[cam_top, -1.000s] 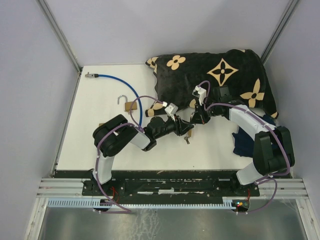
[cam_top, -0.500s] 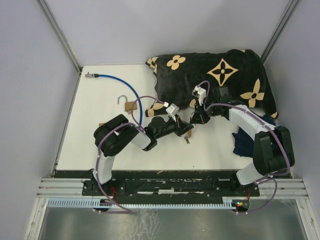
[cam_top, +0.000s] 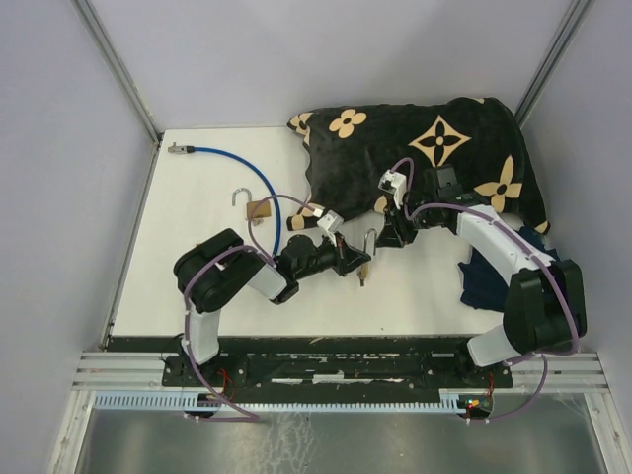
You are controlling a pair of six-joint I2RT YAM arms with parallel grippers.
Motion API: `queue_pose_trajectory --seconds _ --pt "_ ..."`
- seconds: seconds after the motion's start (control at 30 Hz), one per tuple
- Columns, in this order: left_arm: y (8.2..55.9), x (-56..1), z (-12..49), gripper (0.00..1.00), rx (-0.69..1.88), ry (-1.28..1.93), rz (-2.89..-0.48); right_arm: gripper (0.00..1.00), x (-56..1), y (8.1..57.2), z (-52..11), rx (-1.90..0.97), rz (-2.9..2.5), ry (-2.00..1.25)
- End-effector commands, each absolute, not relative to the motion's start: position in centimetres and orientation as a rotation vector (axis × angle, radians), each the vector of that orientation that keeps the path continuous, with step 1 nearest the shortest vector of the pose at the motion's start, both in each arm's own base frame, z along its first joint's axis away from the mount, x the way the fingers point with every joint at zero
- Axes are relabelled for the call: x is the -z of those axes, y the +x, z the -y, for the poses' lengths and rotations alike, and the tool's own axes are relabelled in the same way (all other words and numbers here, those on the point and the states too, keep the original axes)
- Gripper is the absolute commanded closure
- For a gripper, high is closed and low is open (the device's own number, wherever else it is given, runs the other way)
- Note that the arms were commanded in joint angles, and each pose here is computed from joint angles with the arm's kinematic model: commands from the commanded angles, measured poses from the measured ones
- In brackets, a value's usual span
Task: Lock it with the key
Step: Pick up the lock from the center of the board.
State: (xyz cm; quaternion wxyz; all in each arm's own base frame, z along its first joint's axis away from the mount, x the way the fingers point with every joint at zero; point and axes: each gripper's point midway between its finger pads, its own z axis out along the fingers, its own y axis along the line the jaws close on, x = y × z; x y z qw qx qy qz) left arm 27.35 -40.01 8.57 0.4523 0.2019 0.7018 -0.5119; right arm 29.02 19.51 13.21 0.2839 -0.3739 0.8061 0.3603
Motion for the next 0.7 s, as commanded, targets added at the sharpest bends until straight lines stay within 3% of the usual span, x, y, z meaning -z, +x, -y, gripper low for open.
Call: queue_pose_trajectory --seconds 0.0,0.33,0.57,0.67 --pt "25.4 -15.1 39.2 0.97 1.34 0.618 -1.514 0.61 -17.9 27.2 -19.6 -1.001 -1.952 -1.182" --pt "18.3 -16.1 36.4 0.97 1.391 1.007 -1.517 0.41 -22.1 22.9 -20.1 -1.13 -1.732 -1.327" --pt "16.2 -16.3 34.6 0.97 1.341 1.161 -1.559 0.14 -21.6 20.7 -20.9 -1.188 -1.571 -1.435" --pt "15.7 -16.9 34.5 0.97 1.352 1.202 -1.548 0.09 -20.6 18.9 -21.5 -1.213 -1.496 -1.546"
